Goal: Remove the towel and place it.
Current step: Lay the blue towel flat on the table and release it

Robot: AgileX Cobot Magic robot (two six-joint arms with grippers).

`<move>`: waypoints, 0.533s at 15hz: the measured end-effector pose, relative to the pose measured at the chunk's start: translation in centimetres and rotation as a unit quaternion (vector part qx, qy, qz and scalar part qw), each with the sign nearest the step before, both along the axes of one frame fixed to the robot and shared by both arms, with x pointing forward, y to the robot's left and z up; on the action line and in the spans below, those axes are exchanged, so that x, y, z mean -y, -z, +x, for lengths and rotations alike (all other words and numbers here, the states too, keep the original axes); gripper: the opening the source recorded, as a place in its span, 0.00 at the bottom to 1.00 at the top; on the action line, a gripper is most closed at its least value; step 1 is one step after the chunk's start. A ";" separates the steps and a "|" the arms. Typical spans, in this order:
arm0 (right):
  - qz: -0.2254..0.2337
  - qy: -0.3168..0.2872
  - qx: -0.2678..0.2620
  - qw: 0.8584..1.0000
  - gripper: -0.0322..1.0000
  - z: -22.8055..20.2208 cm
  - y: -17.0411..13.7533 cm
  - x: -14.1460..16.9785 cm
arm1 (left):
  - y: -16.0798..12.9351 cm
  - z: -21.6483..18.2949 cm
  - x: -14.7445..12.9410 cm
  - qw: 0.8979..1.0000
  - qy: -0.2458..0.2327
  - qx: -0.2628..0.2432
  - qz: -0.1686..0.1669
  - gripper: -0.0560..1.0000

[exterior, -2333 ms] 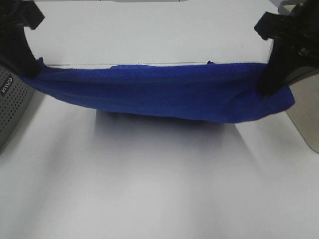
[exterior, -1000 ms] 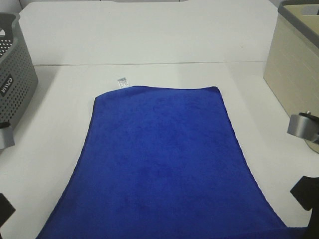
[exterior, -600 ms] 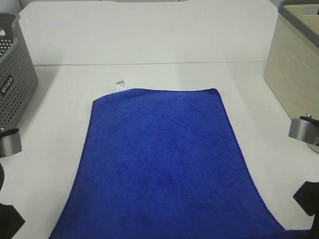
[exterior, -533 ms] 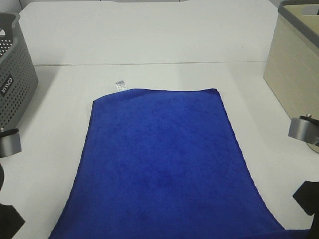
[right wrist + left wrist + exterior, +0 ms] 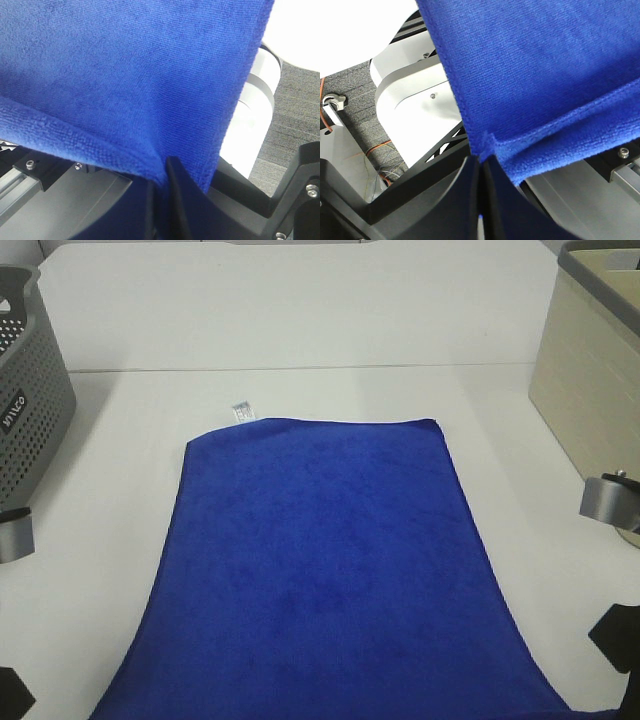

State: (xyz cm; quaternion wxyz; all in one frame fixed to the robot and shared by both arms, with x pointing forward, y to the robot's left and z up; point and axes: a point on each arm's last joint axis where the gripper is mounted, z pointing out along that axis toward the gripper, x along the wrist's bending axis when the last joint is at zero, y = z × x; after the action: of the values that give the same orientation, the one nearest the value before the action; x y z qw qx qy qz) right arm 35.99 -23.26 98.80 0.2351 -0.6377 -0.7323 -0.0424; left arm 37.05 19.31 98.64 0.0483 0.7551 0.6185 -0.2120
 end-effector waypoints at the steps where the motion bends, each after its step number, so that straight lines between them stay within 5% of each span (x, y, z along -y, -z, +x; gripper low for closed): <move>1: -0.002 -0.001 0.000 1.000 0.12 0.0 0.0 0.0 | 0.0 0.0 0.0 1.000 0.001 -0.001 0.001 0.05; 8: -0.029 -0.013 -0.019 0.999 0.16 -0.9 1.2 0.7 | 0.1 -0.4 -0.2 1.000 0.008 -0.019 0.008 0.10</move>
State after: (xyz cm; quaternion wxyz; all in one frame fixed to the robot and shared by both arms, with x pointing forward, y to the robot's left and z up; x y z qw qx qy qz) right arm 35.10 -23.96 97.61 0.2305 -0.6357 -0.7367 -0.0059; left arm 36.61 19.52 98.51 0.0290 0.7560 0.6152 -0.2218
